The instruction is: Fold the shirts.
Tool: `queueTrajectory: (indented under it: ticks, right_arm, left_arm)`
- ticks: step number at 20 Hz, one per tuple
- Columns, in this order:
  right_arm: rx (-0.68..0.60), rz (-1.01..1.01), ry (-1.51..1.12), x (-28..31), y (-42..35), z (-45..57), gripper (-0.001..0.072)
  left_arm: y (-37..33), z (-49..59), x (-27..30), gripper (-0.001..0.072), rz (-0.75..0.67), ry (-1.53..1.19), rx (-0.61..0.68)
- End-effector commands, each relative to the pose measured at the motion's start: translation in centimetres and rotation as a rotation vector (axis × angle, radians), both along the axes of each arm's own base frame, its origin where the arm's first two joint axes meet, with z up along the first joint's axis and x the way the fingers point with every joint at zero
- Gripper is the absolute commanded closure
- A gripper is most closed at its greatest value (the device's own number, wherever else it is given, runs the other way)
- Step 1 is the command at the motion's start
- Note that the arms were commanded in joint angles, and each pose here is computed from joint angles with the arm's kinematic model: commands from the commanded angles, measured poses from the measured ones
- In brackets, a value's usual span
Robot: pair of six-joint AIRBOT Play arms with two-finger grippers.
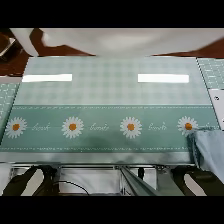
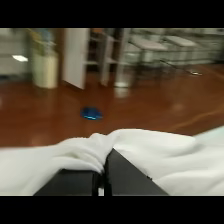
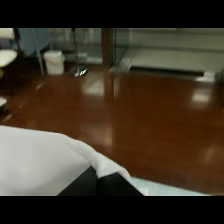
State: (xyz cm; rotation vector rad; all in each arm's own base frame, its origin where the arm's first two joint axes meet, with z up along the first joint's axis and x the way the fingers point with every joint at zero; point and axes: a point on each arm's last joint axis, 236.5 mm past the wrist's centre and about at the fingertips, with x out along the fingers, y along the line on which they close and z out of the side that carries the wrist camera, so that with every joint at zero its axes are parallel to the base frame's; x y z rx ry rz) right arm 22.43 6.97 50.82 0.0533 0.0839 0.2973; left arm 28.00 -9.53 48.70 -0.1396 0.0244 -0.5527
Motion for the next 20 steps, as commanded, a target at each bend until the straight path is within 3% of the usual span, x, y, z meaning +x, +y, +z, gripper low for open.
queueTrajectory:
  ticks: [1, 4, 8, 15, 20]
  right_arm:
    - [-0.014, -0.125, -0.144, -6.9, -3.0, 3.0, 0.0691]
    - [-0.025, -0.147, -0.091, -8.9, -3.5, 1.4, 0.0691]
    - [-0.037, -0.143, 0.114, -6.7, -3.5, -3.9, 0.0691]
    - [-0.055, -0.123, 0.570, 4.5, -2.9, -21.5, 0.0693]
    - [0.012, -0.110, 0.776, 14.9, -1.8, -34.0, 0.0693]
  left_arm:
    - [1.9, 1.1, -5.6, 0.0687, 0.224, -0.059, 0.133]
    - [1.0, -0.4, -9.3, 0.0687, 0.234, -0.031, 0.200]
    - [-1.1, -6.8, -9.1, 0.0687, 0.076, 0.209, 0.194]
    - [-3.5, -26.0, 1.1, 0.0687, -0.141, 0.707, 0.060]
    - [-7.0, -38.6, 11.9, 0.0686, -0.097, 0.862, -0.035]
